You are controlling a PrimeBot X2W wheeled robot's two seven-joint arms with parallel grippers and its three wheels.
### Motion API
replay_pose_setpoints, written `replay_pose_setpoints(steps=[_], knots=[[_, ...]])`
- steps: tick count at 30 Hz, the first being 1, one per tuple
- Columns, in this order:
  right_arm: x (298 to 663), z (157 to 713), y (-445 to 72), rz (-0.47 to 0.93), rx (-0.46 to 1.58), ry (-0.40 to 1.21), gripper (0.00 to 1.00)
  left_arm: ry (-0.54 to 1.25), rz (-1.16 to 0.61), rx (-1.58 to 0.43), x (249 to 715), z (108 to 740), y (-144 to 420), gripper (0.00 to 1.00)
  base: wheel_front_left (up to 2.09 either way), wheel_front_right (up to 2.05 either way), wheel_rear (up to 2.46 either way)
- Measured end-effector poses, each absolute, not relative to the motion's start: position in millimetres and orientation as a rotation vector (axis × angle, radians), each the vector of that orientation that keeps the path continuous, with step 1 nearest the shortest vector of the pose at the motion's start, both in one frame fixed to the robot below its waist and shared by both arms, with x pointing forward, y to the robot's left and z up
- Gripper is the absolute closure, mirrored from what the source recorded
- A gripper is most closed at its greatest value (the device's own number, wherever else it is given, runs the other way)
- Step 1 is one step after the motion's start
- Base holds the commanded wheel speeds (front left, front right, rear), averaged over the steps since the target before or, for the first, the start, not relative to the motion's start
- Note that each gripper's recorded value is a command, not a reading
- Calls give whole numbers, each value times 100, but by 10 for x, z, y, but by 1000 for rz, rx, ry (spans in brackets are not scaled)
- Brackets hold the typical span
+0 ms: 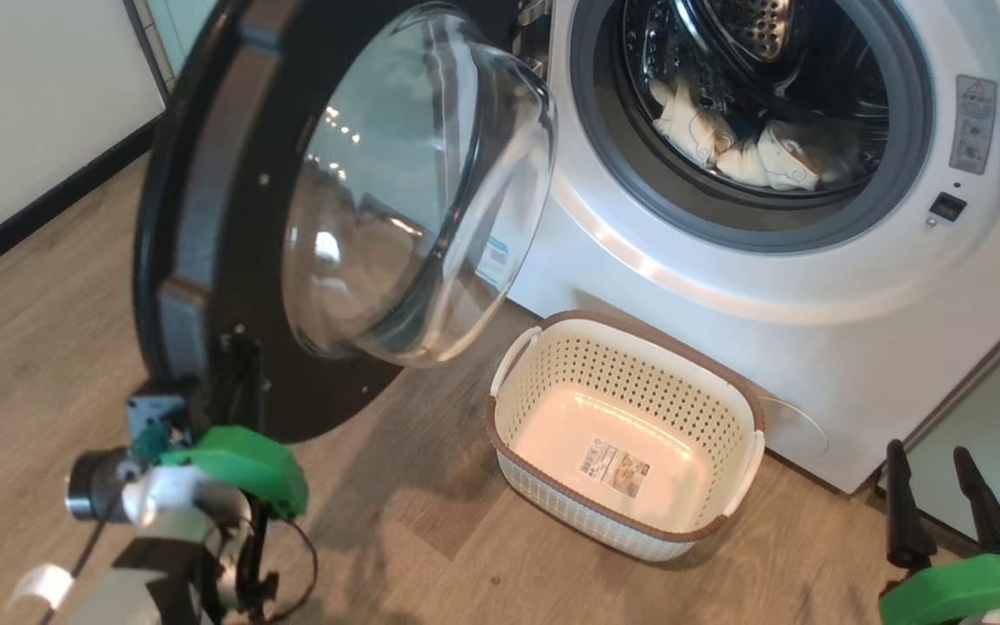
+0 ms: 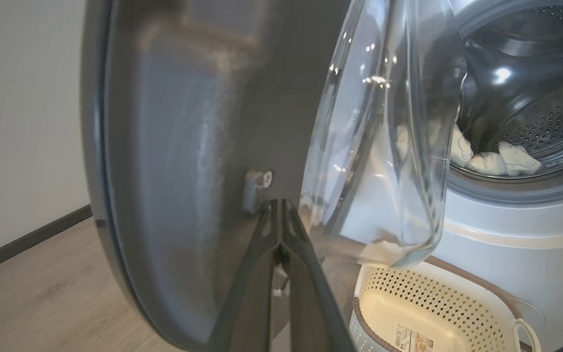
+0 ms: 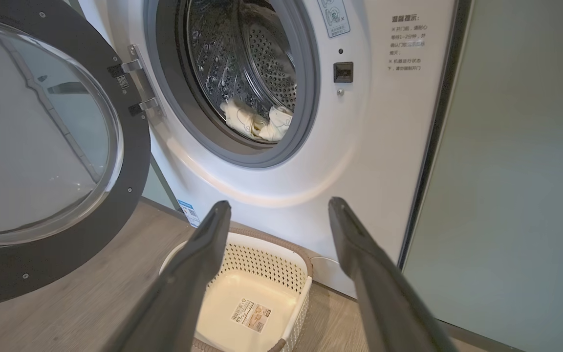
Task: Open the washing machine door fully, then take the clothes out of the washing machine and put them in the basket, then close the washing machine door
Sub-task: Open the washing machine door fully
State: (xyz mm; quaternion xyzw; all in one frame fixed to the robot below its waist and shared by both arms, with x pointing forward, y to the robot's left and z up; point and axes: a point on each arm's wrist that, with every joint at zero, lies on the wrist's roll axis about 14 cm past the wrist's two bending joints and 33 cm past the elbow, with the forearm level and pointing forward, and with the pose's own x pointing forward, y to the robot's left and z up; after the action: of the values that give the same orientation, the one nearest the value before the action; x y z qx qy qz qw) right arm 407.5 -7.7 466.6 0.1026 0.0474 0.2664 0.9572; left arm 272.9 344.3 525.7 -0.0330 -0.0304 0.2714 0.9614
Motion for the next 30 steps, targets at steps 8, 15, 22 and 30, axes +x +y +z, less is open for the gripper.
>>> replay_pose_setpoints(steps=[8,15,22,30], knots=[[4081,4601,-80,544,207,113,0,-96,623,-82,2780,5345,3750,100,0,0,0],[4110,4526,-95,542,209,130,0,-87,670,-86,2854,5343,3990,100,0,0,0],[4242,4512,-139,536,203,122,0,-93,726,-80,2945,5398,4236,100,0,0,0],[4297,4371,-176,526,208,152,0,-93,782,-87,3012,5382,4411,100,0,0,0]])
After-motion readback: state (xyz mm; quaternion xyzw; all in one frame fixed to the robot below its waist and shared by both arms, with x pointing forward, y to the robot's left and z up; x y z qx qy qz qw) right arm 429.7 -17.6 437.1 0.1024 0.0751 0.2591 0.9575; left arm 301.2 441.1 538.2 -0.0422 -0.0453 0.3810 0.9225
